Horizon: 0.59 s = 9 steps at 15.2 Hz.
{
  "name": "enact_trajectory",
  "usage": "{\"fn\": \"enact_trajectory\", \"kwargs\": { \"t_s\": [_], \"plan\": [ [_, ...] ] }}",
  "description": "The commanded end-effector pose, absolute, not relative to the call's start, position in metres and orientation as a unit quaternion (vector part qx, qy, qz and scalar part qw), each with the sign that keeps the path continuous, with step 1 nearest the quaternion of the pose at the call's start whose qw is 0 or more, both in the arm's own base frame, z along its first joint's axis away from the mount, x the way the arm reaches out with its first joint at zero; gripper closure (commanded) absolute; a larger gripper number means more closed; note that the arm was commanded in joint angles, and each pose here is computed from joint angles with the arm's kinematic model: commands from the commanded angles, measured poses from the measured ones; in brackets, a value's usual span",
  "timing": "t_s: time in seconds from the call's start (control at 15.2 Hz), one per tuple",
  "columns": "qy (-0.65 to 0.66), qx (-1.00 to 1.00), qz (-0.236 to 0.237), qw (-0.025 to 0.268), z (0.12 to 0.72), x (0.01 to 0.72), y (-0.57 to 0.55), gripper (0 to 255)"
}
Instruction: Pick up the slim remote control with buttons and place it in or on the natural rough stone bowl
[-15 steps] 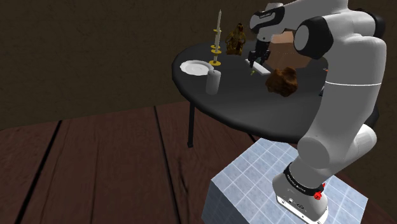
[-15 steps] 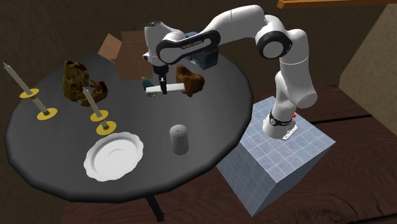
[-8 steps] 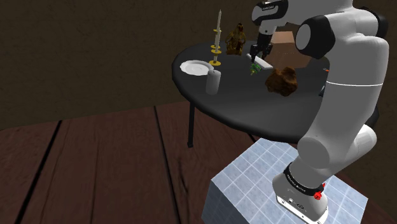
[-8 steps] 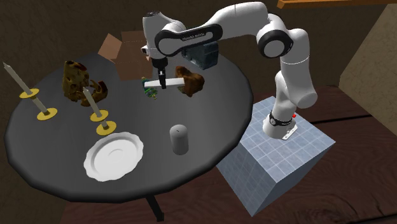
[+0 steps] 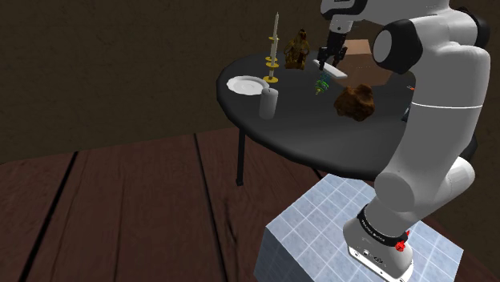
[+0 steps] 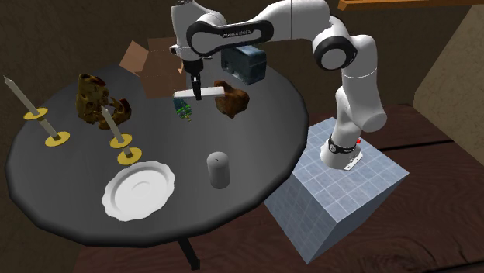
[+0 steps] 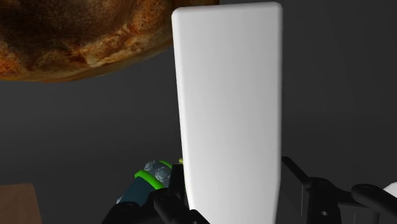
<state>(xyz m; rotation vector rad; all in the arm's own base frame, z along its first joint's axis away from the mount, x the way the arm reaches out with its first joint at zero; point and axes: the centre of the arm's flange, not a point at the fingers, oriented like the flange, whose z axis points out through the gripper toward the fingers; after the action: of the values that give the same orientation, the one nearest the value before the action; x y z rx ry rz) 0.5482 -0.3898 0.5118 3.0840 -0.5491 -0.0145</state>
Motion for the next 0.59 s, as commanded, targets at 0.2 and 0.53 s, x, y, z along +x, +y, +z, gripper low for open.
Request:
{"fn": "enact_trajectory", "kwargs": {
  "t_s": [0.2, 0.53],
  "plan": [
    [-0.175, 0.985, -0.005, 0.005, 0.539, 0.549, -0.389, 255],
    [-0.175, 0.985, -0.005, 0.005, 0.549, 0.51, -0.399, 255]
  ]
}}
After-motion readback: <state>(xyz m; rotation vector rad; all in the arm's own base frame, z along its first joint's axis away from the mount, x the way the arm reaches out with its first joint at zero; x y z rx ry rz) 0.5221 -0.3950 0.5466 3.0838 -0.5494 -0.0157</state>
